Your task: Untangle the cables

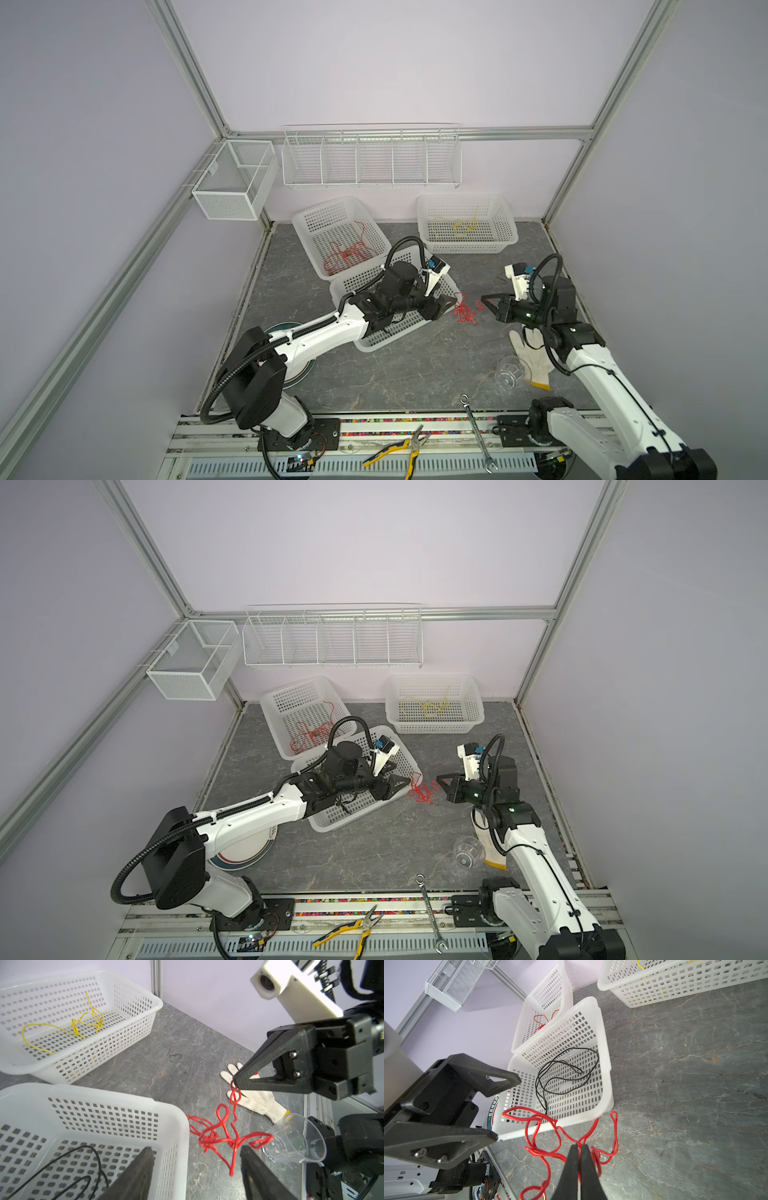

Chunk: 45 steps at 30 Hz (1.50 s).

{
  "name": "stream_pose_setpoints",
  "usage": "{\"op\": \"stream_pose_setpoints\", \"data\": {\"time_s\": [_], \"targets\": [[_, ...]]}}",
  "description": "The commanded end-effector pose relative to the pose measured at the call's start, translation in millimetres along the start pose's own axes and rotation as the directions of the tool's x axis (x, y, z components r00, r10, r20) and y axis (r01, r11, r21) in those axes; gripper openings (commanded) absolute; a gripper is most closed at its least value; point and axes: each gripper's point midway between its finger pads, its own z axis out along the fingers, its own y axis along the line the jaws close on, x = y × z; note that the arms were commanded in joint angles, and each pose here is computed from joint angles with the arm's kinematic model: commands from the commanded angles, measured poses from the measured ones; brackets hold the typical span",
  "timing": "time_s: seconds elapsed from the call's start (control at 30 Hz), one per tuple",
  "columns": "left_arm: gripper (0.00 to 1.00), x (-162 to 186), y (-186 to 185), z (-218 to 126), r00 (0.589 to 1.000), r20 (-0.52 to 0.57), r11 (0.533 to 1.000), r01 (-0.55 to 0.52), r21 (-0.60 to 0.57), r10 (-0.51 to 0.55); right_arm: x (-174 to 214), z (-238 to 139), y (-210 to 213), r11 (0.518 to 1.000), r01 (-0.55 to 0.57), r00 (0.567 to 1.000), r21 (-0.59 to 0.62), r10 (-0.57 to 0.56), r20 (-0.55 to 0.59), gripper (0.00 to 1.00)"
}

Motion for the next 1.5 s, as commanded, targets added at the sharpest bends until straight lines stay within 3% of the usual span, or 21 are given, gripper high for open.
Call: {"op": "stream_pose_setpoints", "data": {"time_s": [0.0, 0.13, 0.3, 0.47, 0.57, 0.7, 0.9, 1.07, 1.3, 1.37, 1.47], "targets": [[0.62, -24, -11, 6, 0.998, 0.068, 0.998, -0.019, 0.059, 0.015, -6, 0, 12, 0.998, 0.053, 0.999, -0.043, -0.053, 0.009, 0.07], [0.51, -20, -15, 16, 0.999, 0.049, 0.997, -0.023, 0.076, 0.019, -6, 1, 12, 0.997, 0.059, 0.998, -0.046, -0.059, 0.006, 0.07], [0.3, -9, -13, 29, 1.0, -0.002, 0.998, -0.013, 0.061, 0.014, -7, -1, 13, 0.997, 0.07, 0.998, -0.04, -0.069, 0.011, 0.07], [0.19, -3, -13, 36, 0.999, -0.033, 0.998, -0.012, 0.057, 0.014, -8, -2, 12, 0.997, 0.077, 0.997, -0.024, -0.076, 0.013, 0.07], [0.01, -1, -12, 36, 0.999, -0.042, 0.999, -0.013, 0.046, 0.015, -9, -4, 7, 0.997, 0.077, 0.997, 0.009, -0.077, 0.022, 0.07], [0.0, -2, 0, 31, 0.999, -0.045, 0.999, -0.012, -0.032, 0.011, -15, -14, -21, 0.979, 0.048, 0.996, 0.198, -0.062, 0.067, 0.07], [0.0, 2, 23, 13, 0.998, -0.06, 0.982, -0.017, -0.188, 0.006, -19, -50, -67, 0.858, -0.026, 0.989, 0.513, -0.054, 0.14, 0.06], [0.0, -2, 24, 3, 0.999, -0.045, 0.978, -0.013, -0.208, 0.004, -17, -67, -81, 0.796, -0.059, 0.984, 0.603, -0.057, 0.171, 0.06], [0.0, -16, 28, -15, 1.0, -0.012, 0.965, -0.01, -0.262, 0.007, -8, -91, -105, 0.674, -0.112, 0.979, 0.731, -0.05, 0.197, 0.06], [0.0, -22, 28, -21, 1.0, 0.023, 0.963, -0.007, -0.27, 0.014, -7, -89, -103, 0.688, -0.105, 0.98, 0.718, -0.053, 0.194, 0.1], [0.0, -35, 20, -28, 0.997, 0.072, 0.972, -0.004, -0.235, 0.022, -10, -72, -83, 0.789, -0.062, 0.979, 0.611, -0.07, 0.189, 0.21]]}}
